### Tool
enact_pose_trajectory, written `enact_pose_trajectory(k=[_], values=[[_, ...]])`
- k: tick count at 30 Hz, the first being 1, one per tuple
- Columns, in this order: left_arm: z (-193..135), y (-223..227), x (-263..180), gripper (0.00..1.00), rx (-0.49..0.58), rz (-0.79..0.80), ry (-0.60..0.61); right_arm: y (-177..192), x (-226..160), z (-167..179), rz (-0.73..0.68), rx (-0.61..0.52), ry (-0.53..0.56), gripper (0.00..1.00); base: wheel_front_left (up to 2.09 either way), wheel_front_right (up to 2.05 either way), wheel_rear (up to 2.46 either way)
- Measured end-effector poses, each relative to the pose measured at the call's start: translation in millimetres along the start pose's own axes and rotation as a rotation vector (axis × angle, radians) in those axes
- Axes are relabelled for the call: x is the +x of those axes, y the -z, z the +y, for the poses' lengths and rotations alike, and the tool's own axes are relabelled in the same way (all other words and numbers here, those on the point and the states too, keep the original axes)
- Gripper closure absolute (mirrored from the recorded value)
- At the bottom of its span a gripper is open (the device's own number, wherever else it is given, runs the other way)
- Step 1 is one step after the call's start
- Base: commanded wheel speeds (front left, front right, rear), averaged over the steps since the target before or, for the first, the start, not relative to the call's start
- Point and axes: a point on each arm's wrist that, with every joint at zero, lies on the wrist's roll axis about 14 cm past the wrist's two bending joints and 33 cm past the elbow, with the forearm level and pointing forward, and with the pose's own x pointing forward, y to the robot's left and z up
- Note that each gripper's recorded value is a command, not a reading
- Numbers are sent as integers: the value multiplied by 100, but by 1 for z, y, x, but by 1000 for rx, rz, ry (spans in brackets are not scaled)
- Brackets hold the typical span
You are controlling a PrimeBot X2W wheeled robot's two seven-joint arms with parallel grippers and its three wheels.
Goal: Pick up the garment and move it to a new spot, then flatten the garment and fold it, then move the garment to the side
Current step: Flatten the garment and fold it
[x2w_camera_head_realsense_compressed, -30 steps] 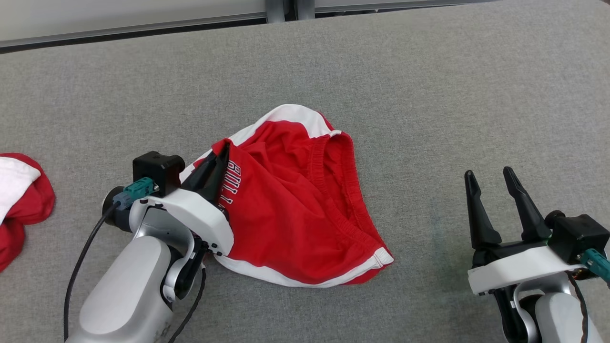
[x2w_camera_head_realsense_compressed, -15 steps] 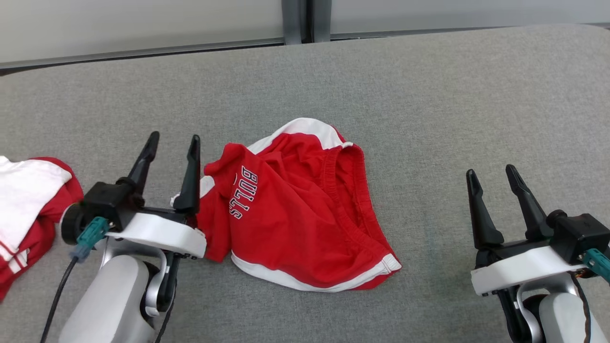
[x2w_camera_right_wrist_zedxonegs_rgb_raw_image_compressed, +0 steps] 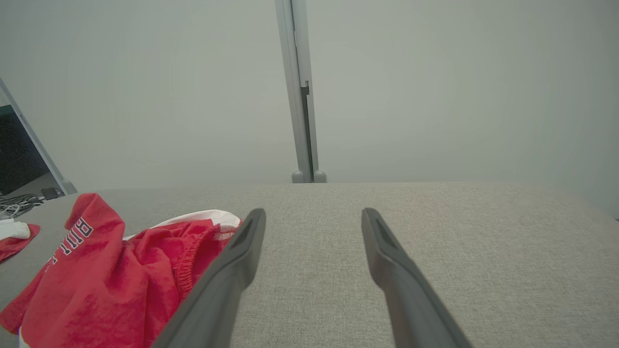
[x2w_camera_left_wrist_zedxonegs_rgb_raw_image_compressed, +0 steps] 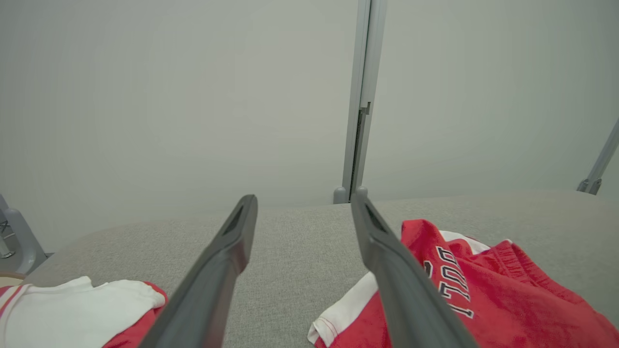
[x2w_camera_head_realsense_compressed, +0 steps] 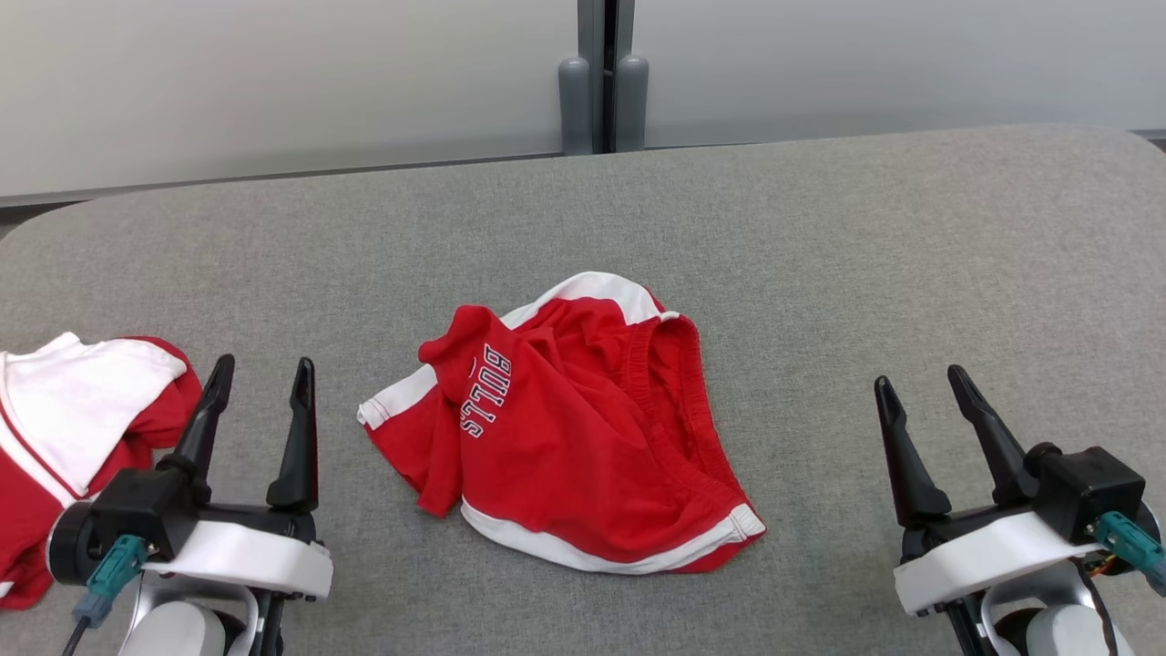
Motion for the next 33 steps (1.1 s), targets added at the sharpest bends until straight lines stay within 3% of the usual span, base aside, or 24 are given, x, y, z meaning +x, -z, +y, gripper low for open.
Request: enact_pose_trajectory(k=[21, 33], values=[[-4, 11, -21, 0, 2, 37, 9, 4, -9, 15, 29, 5, -36, 0, 0, 0, 0], [-7, 14, -18, 0, -17, 38, 6, 93, -29, 84, 335, 107, -230, 0, 0, 0, 0]])
